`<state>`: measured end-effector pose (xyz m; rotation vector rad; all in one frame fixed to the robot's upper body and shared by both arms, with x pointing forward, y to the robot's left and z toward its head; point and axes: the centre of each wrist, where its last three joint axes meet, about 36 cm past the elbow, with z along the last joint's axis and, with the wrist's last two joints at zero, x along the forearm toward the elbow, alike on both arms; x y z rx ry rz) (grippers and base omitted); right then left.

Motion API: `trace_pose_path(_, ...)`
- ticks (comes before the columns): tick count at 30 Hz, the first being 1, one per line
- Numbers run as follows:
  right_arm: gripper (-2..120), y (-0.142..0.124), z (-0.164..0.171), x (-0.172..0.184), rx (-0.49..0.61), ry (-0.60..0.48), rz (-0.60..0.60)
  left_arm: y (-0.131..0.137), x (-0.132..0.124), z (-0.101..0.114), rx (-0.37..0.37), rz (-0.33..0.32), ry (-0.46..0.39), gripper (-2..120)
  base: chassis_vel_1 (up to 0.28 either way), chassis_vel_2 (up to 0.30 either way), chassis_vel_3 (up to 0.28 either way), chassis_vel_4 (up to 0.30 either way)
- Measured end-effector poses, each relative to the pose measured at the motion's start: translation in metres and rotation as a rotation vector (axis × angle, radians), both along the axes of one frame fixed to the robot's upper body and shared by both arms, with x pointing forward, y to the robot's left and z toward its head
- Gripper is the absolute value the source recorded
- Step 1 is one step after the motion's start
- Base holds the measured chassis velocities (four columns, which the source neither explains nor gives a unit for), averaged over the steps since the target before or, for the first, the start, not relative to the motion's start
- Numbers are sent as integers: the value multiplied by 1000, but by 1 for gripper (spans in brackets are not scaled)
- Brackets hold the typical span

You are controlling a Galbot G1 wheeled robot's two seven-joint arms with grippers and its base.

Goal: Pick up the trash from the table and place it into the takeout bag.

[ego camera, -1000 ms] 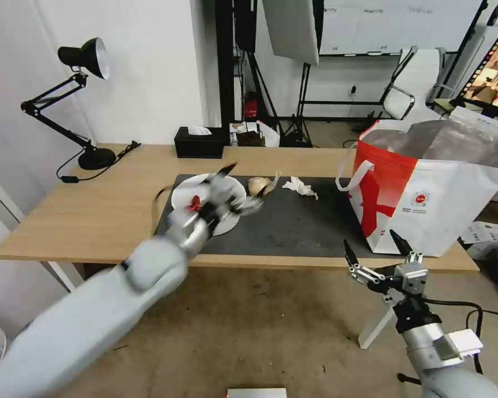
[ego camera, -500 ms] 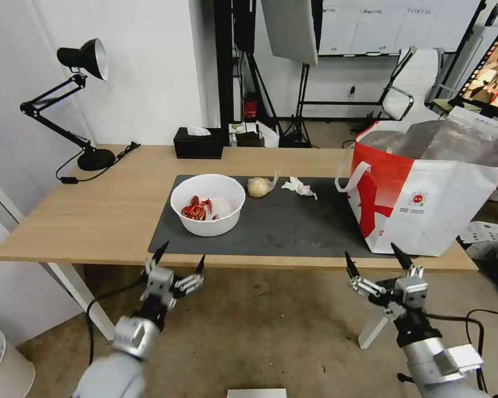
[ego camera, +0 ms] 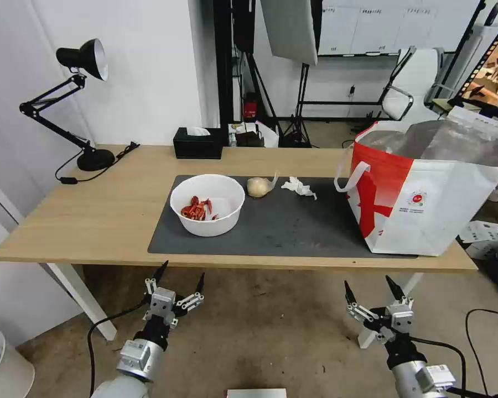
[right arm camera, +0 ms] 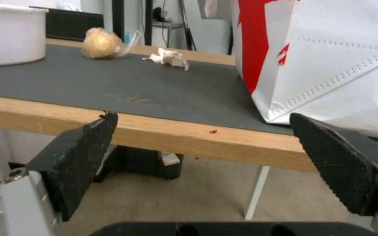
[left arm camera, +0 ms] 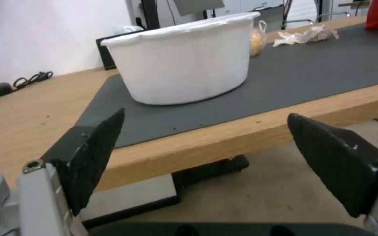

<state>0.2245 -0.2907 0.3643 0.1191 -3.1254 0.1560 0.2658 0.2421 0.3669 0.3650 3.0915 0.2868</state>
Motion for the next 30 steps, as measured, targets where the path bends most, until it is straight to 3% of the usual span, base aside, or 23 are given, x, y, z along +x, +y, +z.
trace_pose_path(20, 100, 10, 17, 20, 34, -14, 47, 5, 22, 0, 0, -32, -28, 100, 0, 0, 0, 0)
trace_pose_path(28, 100, 18, 45, 74, 96, -33, 240, 6, 25, 3, -10, -21, -46, 100, 0, 0, 0, 0)
trace_pose_path(30, 100, 27, 55, 106, 117, -47, 317, 4, 23, 3, -17, -13, -45, 100, 0, 0, 0, 0)
